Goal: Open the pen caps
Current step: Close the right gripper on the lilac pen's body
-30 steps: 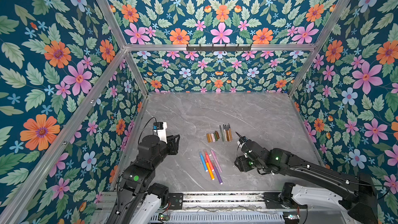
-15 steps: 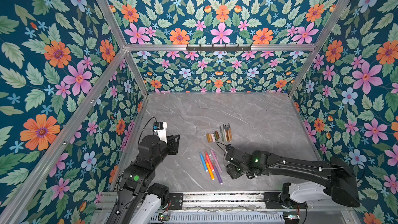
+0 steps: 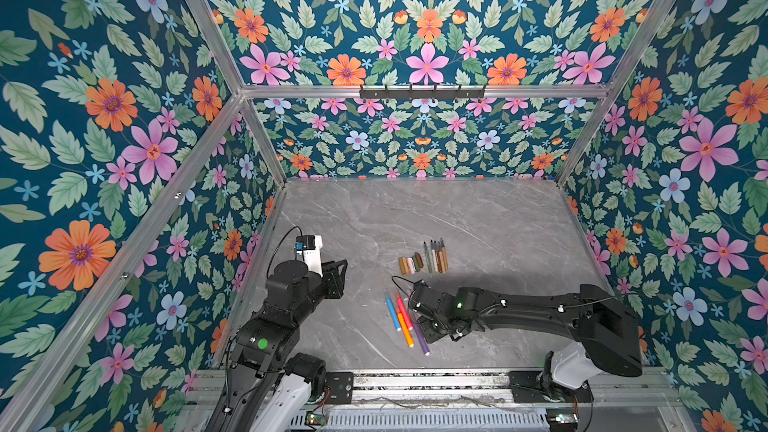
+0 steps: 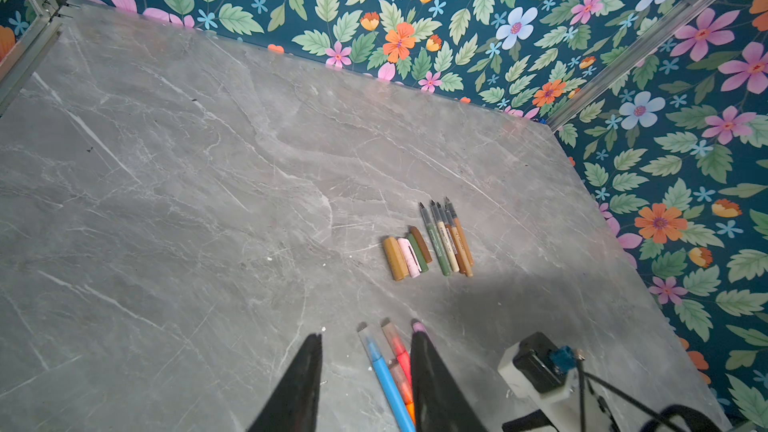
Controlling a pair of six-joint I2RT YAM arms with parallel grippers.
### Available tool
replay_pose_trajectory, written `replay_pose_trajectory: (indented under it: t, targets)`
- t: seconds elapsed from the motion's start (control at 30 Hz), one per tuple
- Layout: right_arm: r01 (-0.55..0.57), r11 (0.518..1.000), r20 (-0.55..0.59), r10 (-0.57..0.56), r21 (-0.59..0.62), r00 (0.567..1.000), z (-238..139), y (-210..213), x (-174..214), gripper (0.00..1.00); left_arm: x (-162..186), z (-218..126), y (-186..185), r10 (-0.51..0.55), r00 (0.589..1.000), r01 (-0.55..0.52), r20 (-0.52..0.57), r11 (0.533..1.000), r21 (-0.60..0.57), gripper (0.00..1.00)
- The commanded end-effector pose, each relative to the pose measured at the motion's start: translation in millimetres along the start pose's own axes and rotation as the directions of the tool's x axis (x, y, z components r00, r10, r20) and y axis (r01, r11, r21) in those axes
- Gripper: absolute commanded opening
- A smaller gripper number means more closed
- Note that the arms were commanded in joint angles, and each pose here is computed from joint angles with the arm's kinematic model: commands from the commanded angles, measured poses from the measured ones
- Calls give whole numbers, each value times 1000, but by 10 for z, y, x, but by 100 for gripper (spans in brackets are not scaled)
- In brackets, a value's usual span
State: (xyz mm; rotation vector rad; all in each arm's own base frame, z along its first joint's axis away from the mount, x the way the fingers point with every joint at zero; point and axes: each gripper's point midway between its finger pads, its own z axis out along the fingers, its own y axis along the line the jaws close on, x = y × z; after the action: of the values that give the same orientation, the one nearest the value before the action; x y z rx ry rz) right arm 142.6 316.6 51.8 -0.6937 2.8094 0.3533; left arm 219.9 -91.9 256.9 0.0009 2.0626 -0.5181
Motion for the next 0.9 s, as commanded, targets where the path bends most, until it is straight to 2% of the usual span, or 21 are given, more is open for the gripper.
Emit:
replay_pose_trajectory:
  t: [0.0,0.2,0.53,0.73,0.87]
  targets:
    - [3,1000,5,-3,-3,1000,32,25,-89,35,-24,3,-16,7,1000,-7,8,1000,7,38]
    - [-32,999,-35,33,25,999,198,-107,-88,33,-26,-4,-19,7,1000,-7,12,1000,9,38]
    - [-30,998,-83,35,62,996,363,-148,-69,31,-19,7,-28,7,1000,-7,5,1000,14,38]
    - [-36,990,-98,50,137,994,368,-312,0,21,-10,15,-33,10,1000,-10,1,1000,17,38]
    - [-34,989,-101,48,144,994,336,-386,85,13,-6,26,-35,9,1000,-9,-4,1000,18,38]
